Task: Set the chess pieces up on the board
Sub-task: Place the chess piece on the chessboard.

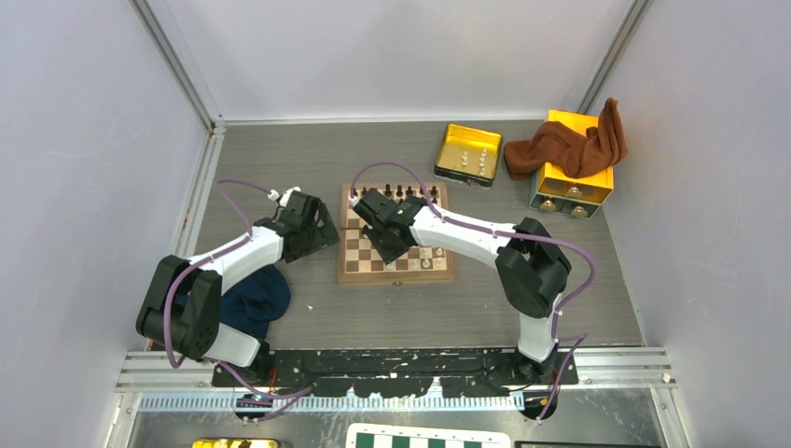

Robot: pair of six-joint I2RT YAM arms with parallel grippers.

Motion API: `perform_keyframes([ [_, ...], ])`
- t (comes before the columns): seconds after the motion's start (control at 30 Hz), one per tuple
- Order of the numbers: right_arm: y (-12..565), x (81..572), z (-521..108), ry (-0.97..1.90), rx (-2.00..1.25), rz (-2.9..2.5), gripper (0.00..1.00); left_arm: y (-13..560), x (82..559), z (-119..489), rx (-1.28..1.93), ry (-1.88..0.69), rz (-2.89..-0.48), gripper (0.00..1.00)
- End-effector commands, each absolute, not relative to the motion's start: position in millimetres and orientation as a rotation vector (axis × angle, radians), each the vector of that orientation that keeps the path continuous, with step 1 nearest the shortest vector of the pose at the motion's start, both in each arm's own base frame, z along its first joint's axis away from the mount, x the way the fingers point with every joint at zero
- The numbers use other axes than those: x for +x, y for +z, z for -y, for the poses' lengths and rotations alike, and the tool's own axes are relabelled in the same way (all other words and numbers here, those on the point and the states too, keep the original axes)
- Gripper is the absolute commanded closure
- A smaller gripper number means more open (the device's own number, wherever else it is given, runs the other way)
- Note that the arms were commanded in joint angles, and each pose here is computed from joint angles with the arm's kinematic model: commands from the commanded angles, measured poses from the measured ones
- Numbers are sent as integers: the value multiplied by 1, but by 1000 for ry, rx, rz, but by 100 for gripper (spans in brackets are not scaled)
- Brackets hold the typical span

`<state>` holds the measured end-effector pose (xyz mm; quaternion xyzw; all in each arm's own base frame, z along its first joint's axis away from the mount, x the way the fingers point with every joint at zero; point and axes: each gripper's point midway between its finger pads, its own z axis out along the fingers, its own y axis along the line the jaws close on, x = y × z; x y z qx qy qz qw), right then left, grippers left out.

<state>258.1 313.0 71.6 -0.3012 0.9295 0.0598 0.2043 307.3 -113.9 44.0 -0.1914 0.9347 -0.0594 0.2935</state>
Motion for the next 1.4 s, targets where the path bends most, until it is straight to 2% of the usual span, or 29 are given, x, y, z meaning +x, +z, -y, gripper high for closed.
perform_keyframes([
  [0.0,75,265,-317,147,-854,-2567,85,52,320,114,-505,-173,-2442,0],
  [0.27,76,263,-320,165,-853,-2570,72,51,320,114,-502,-175,-2445,0],
  [0.7,81,263,-324,197,-850,-2565,63,52,320,113,-502,-179,-2443,0],
  [1.37,108,267,-333,246,-842,-2517,62,62,321,112,-501,-179,-2428,0],
])
